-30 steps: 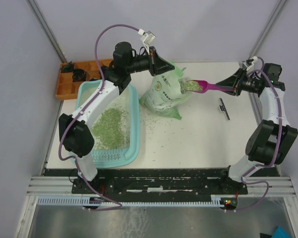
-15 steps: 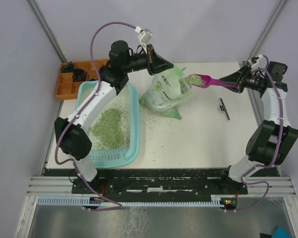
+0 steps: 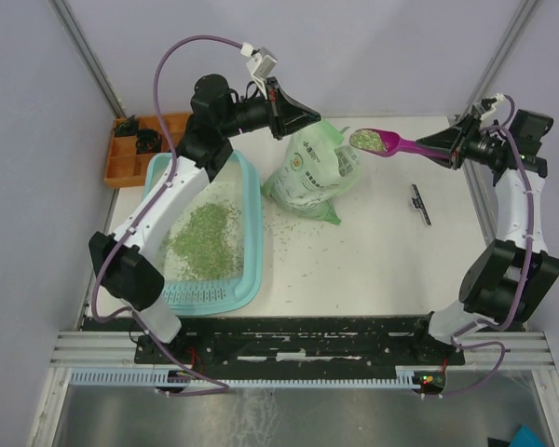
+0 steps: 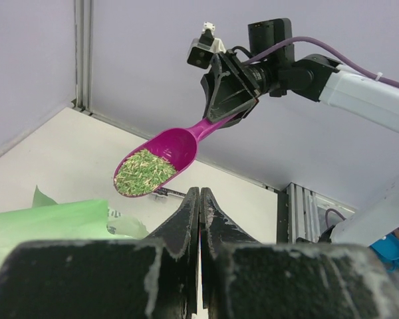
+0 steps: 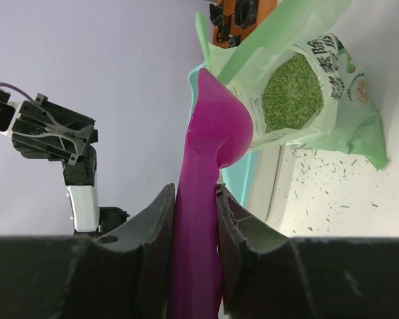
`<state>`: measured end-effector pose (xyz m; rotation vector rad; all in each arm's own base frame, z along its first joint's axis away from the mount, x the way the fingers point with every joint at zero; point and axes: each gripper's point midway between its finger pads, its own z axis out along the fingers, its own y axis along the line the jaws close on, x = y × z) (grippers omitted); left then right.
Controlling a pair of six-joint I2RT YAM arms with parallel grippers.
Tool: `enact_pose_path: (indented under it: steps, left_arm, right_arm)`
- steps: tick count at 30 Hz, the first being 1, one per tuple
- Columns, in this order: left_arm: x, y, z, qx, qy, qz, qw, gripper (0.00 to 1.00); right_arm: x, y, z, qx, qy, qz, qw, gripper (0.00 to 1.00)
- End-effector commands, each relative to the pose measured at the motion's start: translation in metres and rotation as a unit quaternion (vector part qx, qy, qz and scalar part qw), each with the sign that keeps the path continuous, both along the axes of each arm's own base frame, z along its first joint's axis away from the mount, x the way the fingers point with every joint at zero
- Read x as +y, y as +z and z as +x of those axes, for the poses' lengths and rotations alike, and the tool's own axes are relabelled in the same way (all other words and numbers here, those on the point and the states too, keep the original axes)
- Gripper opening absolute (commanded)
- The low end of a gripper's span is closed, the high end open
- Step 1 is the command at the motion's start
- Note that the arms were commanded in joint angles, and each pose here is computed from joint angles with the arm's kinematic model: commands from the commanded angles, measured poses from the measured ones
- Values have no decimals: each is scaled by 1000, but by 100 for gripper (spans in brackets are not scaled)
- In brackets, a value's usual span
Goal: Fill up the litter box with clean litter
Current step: 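Scoop the cat litter from the cat litter bag.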
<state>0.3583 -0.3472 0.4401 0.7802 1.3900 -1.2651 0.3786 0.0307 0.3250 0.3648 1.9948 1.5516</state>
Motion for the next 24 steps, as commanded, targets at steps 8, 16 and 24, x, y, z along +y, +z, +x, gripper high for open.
enact_pose_path:
  steps: [8, 16, 24]
  left_arm:
    - [35, 50, -12, -93, 87, -42, 991, 3]
    - [45, 56, -13, -97, 109, -50, 988, 3]
    - [62, 63, -16, -105, 140, -56, 983, 3]
  right_arm:
    - [11, 67, -24, -92, 19, -9, 996, 2]
    - [13, 83, -27, -103, 17, -4, 995, 1]
    - [20, 94, -26, -107, 23, 4, 994, 2]
